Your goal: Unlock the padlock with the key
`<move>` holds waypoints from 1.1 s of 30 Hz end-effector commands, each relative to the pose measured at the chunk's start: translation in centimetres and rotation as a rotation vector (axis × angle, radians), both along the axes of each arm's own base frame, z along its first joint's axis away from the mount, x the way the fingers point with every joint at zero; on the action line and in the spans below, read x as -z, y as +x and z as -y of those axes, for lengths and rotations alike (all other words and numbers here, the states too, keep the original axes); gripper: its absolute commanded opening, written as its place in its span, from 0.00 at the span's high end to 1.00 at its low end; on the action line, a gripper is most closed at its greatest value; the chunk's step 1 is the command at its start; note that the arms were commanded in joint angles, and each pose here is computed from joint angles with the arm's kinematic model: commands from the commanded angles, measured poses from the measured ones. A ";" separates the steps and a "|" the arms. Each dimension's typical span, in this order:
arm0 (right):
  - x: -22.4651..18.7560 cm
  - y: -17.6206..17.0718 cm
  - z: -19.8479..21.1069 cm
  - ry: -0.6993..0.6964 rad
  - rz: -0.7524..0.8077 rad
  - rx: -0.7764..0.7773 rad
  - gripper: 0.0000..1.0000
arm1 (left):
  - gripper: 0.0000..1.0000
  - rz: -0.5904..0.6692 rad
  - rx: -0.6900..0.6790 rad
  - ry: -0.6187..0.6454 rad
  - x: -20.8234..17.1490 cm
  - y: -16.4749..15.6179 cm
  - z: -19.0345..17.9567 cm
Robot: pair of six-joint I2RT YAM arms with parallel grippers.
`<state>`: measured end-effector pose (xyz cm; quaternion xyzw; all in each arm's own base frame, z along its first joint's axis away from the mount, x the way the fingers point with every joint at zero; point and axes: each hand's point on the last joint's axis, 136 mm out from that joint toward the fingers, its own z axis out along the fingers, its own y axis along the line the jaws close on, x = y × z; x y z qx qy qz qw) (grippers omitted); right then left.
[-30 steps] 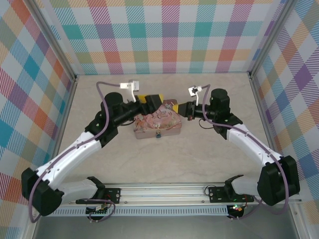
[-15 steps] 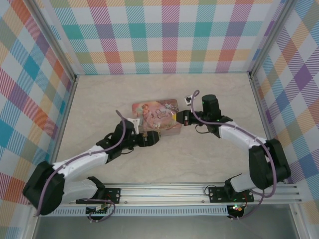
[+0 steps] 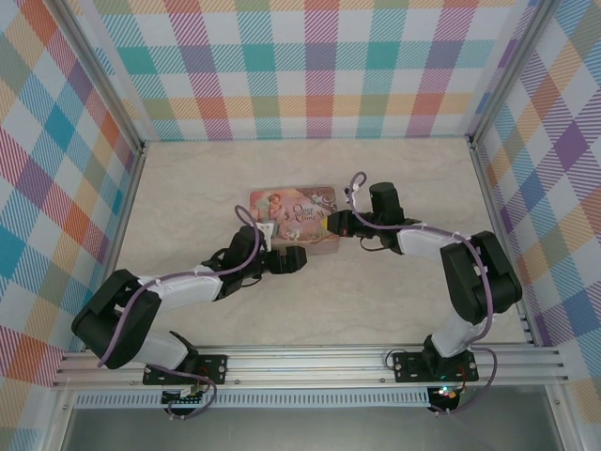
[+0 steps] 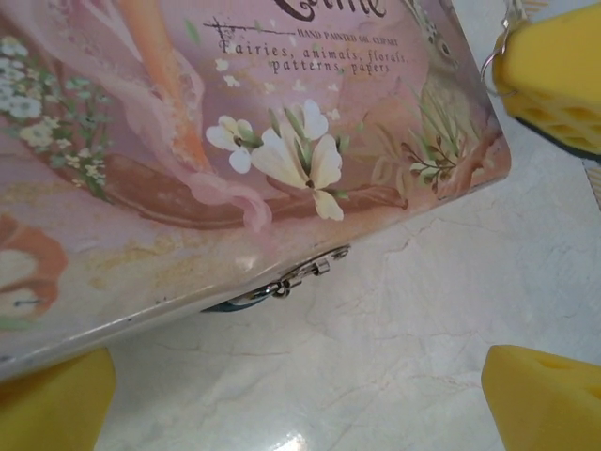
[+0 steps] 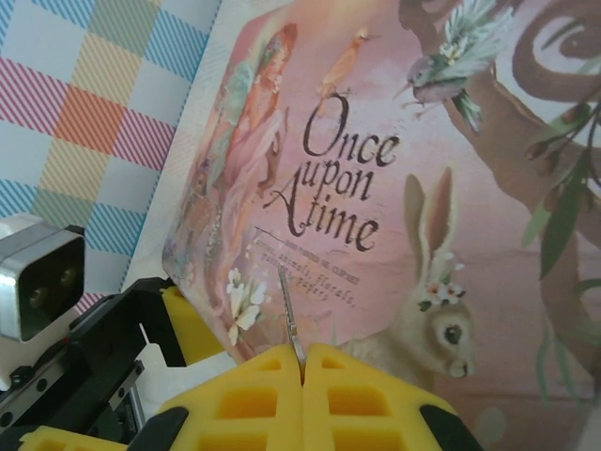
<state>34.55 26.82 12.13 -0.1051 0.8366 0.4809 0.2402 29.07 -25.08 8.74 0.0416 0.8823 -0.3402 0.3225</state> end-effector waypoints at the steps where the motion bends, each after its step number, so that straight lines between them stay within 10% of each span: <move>1: -1.1 1.3 -0.4 0.029 0.043 -0.002 1.00 | 0.00 0.093 -0.026 -0.014 -1.5 2.3 -0.6; 33: 3.2 -0.3 0.5 -0.049 -0.084 -0.002 1.00 | 0.02 0.242 0.138 -0.055 2.1 2.4 1.7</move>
